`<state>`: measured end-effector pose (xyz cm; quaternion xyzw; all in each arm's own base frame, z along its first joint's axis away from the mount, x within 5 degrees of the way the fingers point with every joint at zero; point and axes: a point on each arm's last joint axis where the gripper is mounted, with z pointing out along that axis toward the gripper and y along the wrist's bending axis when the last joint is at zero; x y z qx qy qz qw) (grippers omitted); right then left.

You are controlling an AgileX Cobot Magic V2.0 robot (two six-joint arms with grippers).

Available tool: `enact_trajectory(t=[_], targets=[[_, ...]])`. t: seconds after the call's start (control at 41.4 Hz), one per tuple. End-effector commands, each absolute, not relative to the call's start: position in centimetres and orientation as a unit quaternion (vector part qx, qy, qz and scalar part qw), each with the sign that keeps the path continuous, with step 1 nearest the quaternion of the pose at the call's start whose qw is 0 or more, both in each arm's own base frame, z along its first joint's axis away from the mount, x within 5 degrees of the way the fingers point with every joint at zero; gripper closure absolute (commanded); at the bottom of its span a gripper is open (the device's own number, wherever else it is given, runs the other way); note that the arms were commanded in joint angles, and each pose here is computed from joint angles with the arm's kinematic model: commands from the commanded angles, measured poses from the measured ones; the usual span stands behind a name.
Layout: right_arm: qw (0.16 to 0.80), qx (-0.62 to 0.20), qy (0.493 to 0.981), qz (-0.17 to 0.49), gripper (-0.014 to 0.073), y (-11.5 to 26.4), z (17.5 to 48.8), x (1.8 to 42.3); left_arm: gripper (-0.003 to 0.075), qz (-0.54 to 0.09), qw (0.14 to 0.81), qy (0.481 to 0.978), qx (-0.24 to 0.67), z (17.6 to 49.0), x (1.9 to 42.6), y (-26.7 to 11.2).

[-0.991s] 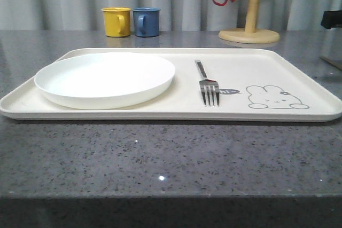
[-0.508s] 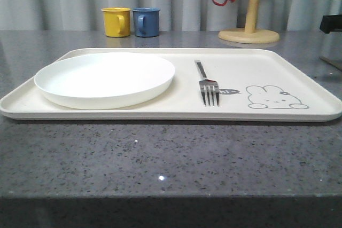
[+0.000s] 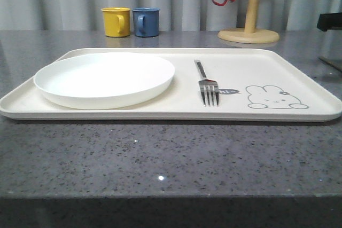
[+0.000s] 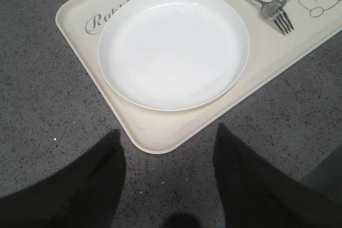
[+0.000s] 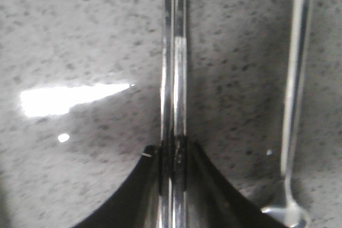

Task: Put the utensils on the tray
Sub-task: 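Carry the chopsticks onto the tray beside the fork and release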

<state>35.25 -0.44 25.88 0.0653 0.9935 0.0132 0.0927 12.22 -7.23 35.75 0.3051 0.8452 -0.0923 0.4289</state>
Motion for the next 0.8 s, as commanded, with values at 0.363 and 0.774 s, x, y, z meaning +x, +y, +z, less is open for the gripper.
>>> enact_trajectory(t=[0.363,0.774], targets=[[0.143,-0.048,0.983,0.105,0.0529,9.3,31.0,32.8,0.0351,-0.104,0.472,0.824,0.296,37.2,12.4,-7.4],[0.135,0.017,0.972,0.192,0.0526,12.5,30.3,33.2,0.0351,-0.104,0.472,0.824,0.296,37.2,12.4,-7.4]])
